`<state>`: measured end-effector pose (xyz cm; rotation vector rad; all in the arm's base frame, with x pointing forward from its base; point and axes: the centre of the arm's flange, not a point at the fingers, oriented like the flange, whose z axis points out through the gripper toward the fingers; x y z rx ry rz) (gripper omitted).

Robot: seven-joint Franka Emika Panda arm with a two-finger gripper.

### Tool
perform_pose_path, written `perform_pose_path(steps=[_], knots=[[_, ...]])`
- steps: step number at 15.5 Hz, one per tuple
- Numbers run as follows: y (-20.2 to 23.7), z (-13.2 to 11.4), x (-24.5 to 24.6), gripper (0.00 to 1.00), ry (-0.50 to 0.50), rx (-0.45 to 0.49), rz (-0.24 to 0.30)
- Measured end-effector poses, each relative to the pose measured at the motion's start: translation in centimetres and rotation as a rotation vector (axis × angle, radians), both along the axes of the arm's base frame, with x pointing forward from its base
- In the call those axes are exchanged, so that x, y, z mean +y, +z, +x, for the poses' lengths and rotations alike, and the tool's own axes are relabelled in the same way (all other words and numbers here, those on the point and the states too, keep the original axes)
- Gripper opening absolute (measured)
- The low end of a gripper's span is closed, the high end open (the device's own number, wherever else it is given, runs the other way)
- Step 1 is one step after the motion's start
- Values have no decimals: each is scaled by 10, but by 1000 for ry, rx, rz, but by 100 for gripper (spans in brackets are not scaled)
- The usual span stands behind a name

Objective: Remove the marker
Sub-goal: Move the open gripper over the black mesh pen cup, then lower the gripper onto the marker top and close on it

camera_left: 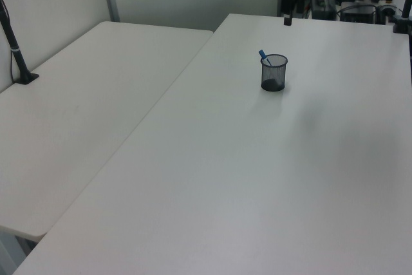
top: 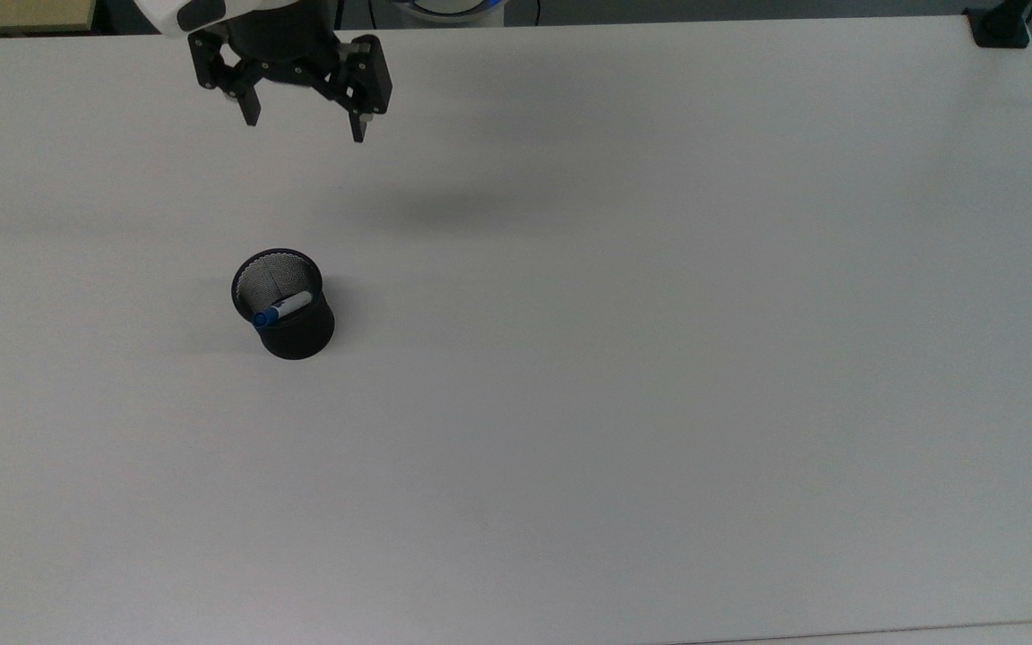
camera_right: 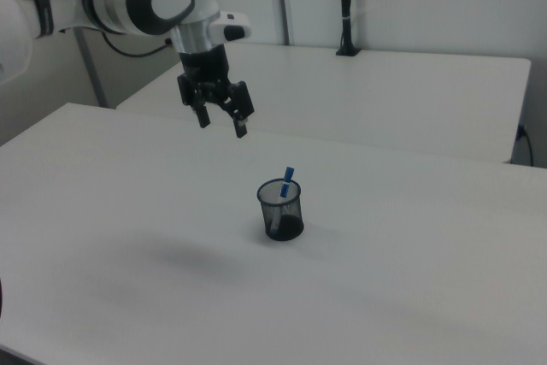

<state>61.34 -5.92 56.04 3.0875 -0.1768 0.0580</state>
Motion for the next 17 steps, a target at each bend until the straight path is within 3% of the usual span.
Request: perform_pose_path(steps=[8, 13, 17], knots=[[-70, 63, -19, 100, -77, -206, -14], [-109, 77, -23, 97, -79, -207, -16], [-130, 91, -27, 80, -74, -270, -22]])
